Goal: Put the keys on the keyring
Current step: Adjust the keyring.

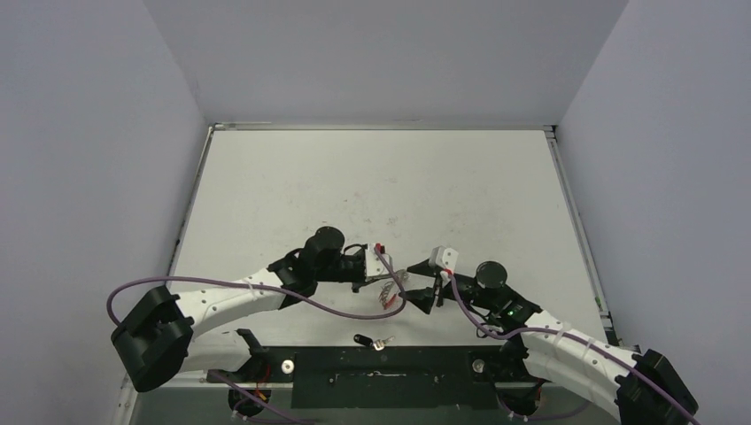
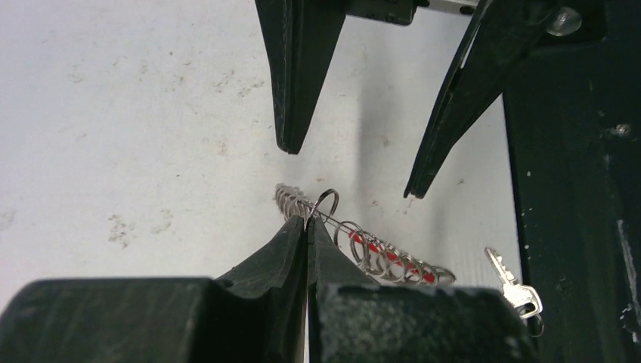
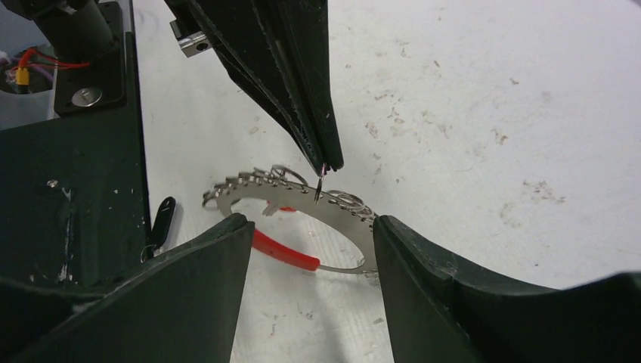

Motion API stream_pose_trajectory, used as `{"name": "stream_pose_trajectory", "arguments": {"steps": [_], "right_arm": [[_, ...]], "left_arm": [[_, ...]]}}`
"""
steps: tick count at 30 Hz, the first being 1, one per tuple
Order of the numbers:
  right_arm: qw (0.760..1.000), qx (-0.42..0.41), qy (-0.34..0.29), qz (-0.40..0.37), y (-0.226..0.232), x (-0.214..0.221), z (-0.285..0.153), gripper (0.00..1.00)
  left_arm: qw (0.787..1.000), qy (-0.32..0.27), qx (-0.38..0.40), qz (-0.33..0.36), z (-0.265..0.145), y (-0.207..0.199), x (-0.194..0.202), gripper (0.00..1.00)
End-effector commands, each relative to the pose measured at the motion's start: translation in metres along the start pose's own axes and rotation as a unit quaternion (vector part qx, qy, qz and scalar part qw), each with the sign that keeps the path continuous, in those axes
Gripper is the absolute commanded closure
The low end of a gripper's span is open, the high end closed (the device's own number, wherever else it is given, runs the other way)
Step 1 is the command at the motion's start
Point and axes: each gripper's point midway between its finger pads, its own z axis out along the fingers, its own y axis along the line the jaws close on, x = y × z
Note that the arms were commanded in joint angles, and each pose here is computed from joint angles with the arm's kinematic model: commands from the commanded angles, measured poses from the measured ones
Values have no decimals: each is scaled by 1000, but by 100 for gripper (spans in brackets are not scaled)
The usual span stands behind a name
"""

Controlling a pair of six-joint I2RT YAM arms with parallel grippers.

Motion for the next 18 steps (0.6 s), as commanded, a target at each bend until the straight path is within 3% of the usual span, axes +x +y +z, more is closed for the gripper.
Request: {"name": "stream_pose_trajectory", "arguments": {"steps": [1,8,12,18], "right_arm": [[998,23,-33,-55,-11,-41,-3,39],[997,9,-39,-65,-10,-55,3,54],[998,-2,-43,-52,-10,-52,12,60],[998,-16,-51,-32,-10,-50,23,62]], "left_arm": [[997,42,-7,58,-14,15,-22,100],[990,128,20,61,-22,14,-10,100],[987,144,22,64,-20,15,-12,100],[987,147,29,61,-12,10,-12,100]]}}
